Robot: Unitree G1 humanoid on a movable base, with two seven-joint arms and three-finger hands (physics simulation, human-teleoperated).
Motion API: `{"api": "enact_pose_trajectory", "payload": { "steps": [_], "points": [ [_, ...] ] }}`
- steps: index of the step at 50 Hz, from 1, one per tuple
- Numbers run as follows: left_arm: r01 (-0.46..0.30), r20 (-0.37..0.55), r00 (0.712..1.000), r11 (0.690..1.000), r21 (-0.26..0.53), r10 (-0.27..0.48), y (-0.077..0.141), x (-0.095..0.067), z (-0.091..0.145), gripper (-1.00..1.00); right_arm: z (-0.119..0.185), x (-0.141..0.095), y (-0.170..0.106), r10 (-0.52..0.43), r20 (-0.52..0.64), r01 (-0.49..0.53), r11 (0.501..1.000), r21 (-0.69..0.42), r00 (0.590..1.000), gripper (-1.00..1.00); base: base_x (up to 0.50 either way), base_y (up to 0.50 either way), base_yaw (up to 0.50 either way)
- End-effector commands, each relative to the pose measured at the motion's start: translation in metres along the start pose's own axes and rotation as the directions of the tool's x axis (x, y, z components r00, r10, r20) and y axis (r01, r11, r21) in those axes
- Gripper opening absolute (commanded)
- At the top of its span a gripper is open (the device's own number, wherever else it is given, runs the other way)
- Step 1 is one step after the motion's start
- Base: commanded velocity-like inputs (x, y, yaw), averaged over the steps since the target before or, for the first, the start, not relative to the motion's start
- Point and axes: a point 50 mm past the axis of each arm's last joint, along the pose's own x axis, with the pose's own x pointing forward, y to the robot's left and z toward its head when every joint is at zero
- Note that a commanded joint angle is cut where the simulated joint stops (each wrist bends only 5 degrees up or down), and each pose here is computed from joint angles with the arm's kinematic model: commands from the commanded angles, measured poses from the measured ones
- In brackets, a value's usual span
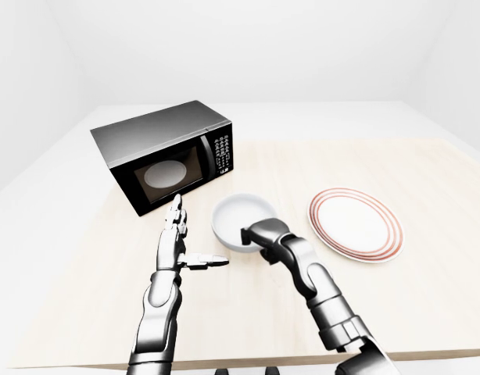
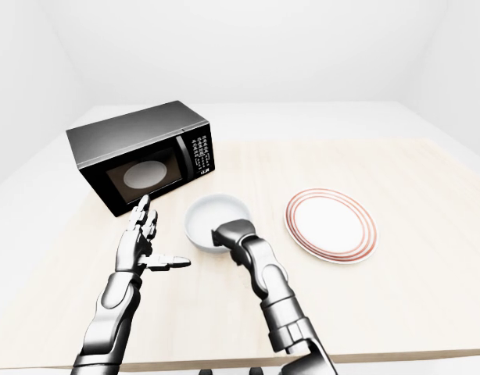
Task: Pick up the white bowl and put it on the plate.
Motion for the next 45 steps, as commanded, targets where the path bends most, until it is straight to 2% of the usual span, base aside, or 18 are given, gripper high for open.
{"api": "enact_pose_trajectory", "payload": {
  "steps": [1,12,17,24,26,45],
  "points": [
    [0.000,0.000,1.000,1.000,0.000,0.000,0.000,0.000,0.000,1.00,0.000,0.000,0.008,0.037,-0.005,-0.037,0.999,0.000,0.999,-1.00,0.00,0.00,0.00],
    [0.000,0.000,1.000,1.000,0.000,0.000,0.000,0.000,0.000,1.00,0.002,0.002,0.012,0.034,-0.001,-0.034,0.999,0.002,0.999,-1.00,0.00,0.00,0.00],
    [0.000,0.000,1.000,1.000,0.000,0.000,0.000,0.000,0.000,1.00,0.003,0.002,0.008,-0.006,0.007,0.006,1.000,0.012,1.000,-1.00,0.00,0.00,0.00],
    [0.000,0.000,1.000,1.000,0.000,0.000,0.000,0.000,0.000,1.00,0.010,-0.001,-0.020,-0.194,0.037,0.192,0.981,0.040,0.980,-1.00,0.00,0.00,0.00],
    [0.000,0.000,1.000,1.000,0.000,0.000,0.000,0.000,0.000,1.00,0.011,-0.002,-0.025,-0.218,0.045,0.216,0.975,0.048,0.975,-1.00,0.00,0.00,0.00],
    [0.000,0.000,1.000,1.000,0.000,0.000,0.000,0.000,0.000,1.00,0.015,-0.008,-0.031,-0.270,0.059,0.267,0.962,0.052,0.961,-1.00,0.00,0.00,0.00]
  ]
}}
